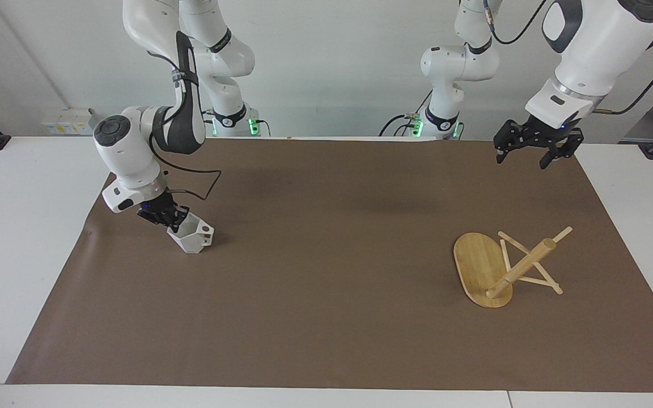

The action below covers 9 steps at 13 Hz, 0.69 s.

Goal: Hang cup on rack
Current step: 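Close the right gripper on the white cup's rim, then lift the white cup with the right gripper and tilt it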

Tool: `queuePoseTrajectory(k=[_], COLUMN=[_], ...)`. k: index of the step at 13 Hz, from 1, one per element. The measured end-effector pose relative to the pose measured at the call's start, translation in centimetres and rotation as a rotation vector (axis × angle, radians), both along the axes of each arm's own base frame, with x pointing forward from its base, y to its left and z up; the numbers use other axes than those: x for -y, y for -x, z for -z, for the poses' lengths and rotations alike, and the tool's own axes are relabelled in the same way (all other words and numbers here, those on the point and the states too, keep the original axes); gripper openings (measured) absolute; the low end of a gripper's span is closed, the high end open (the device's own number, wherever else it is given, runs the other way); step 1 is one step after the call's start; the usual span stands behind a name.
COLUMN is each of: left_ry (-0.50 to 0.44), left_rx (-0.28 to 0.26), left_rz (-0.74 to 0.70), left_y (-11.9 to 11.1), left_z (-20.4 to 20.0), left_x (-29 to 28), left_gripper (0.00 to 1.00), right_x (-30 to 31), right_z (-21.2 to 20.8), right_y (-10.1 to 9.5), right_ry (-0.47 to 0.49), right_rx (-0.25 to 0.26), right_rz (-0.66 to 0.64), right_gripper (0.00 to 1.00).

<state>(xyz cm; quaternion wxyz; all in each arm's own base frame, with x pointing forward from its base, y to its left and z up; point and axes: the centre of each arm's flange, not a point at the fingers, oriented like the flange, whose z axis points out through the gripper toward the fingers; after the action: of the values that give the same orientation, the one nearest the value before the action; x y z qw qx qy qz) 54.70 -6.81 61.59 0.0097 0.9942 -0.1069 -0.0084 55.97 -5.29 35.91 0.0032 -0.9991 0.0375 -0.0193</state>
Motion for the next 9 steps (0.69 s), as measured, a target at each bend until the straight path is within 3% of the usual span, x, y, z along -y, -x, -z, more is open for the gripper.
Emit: queuePoseTrajectory(k=[9], left_ry=[0.000], left_rx=[0.000], left_rz=[0.000], left_y=[0.0], left_z=[0.0], left_x=[0.0], left_gripper=[1.00], right_x=[0.1], right_z=[-1.8], right_y=[-1.3], right_ry=[0.004], right_rx=[0.043], right_rz=[-0.001], right_gripper=[0.04])
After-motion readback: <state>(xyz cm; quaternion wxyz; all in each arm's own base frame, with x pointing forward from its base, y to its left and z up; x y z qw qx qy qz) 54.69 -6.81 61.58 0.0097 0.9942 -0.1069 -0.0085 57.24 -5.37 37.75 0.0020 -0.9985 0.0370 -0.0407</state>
